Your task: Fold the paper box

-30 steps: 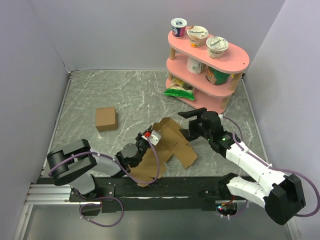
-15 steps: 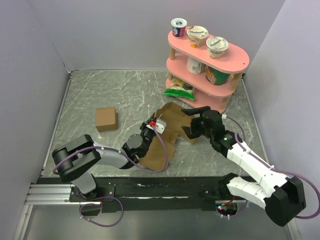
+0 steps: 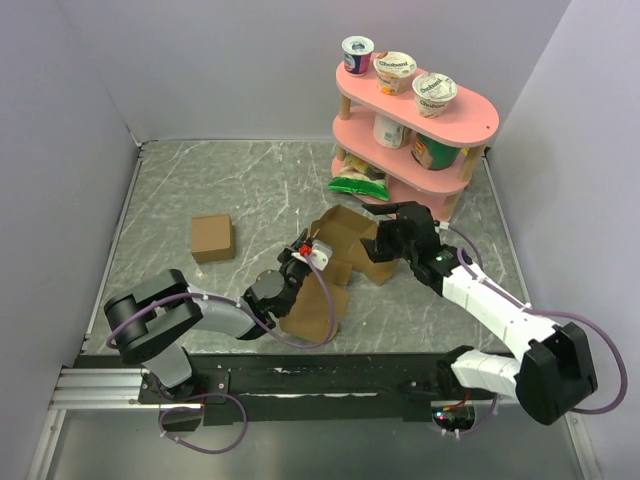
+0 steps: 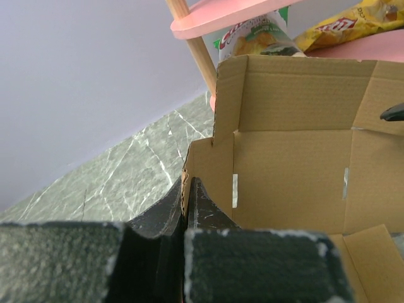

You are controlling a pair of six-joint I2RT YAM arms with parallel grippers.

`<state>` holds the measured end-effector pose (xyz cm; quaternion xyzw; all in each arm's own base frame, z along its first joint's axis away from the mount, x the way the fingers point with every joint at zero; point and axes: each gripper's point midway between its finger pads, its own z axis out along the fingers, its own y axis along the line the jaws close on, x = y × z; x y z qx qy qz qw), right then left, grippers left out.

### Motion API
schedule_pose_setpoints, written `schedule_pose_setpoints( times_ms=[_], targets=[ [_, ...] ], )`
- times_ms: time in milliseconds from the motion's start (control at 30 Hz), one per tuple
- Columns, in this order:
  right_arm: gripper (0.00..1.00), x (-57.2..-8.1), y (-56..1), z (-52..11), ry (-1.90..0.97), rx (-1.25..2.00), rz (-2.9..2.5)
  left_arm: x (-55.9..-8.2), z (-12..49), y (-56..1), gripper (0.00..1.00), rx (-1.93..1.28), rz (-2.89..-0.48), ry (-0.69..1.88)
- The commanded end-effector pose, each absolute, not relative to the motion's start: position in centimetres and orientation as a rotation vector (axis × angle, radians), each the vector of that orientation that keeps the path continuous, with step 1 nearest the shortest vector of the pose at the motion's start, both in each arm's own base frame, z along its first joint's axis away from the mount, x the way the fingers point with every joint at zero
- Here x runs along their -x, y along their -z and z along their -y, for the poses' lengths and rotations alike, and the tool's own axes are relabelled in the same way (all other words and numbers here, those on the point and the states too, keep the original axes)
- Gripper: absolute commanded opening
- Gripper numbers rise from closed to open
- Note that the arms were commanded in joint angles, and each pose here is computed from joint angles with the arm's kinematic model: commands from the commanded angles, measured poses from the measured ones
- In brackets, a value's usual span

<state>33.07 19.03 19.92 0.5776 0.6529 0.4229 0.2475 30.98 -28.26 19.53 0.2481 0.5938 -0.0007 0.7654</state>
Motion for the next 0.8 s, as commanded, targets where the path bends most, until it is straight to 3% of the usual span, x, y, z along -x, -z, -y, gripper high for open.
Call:
schedule_pose_setpoints(
  times_ms=[0, 533, 767],
  targets=[
    [0.93, -35.1, -21.9, -18.8, -1.173, -1.616, -1.684, -29.6, 26.1, -28.1, 0.06, -0.225, -1.025, 0.164],
    [0.91, -37.4, -17.8, -19.2, -1.060, -1.684, -1.749, -29.1, 26.3, -27.8, 0.06, -0.234, -1.020, 0.174],
    [0.81, -36.4, -15.2, -20.4, -1.049, -1.682, -1.844, -29.4, 26.3, -27.3, 0.06, -0.226, -1.033, 0.163]
  ],
)
